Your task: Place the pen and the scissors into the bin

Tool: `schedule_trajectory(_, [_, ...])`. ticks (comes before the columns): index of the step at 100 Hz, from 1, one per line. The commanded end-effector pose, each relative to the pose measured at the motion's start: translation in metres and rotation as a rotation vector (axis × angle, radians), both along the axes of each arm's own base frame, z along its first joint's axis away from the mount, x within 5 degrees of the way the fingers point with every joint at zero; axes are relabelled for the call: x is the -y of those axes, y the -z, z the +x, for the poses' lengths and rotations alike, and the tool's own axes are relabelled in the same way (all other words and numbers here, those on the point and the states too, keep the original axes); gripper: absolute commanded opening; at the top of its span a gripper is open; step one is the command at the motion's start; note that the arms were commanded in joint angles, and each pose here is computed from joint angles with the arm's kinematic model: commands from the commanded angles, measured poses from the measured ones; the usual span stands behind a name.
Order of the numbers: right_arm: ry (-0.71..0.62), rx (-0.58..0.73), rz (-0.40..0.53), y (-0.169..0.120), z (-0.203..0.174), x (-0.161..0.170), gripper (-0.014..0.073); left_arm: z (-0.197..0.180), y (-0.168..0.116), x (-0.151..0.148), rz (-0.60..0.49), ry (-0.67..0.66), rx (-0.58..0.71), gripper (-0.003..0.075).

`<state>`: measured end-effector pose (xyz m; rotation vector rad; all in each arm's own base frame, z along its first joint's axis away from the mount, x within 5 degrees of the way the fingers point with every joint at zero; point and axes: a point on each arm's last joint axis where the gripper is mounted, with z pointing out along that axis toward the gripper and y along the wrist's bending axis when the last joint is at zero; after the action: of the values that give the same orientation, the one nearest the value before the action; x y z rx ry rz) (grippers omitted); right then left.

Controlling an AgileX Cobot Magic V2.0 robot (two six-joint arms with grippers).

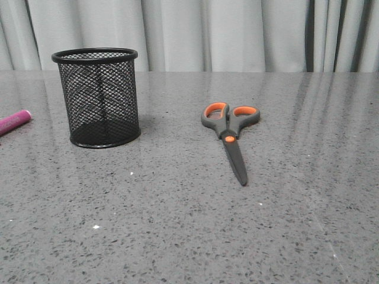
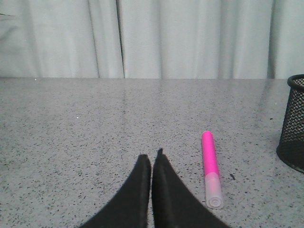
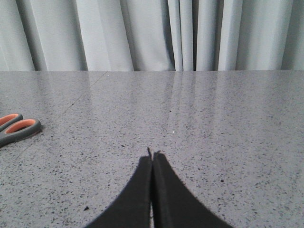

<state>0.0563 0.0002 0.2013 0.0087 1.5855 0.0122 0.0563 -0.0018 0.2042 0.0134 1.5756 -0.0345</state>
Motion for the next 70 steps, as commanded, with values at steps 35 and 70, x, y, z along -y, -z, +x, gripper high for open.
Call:
schedule_trajectory(35, [0.015,0.187,0.249,-0.012,-0.002,0.003,-0.0075,-0.001,-0.001,0.001,-0.269,0.02,0.076,-0.0022])
schedule_trajectory(70, [0.006,0.197,0.574,-0.018,-0.003,0.004,-0.0073,-0.003,-0.009,0.0,-0.61,0.039,0.093,-0.0022])
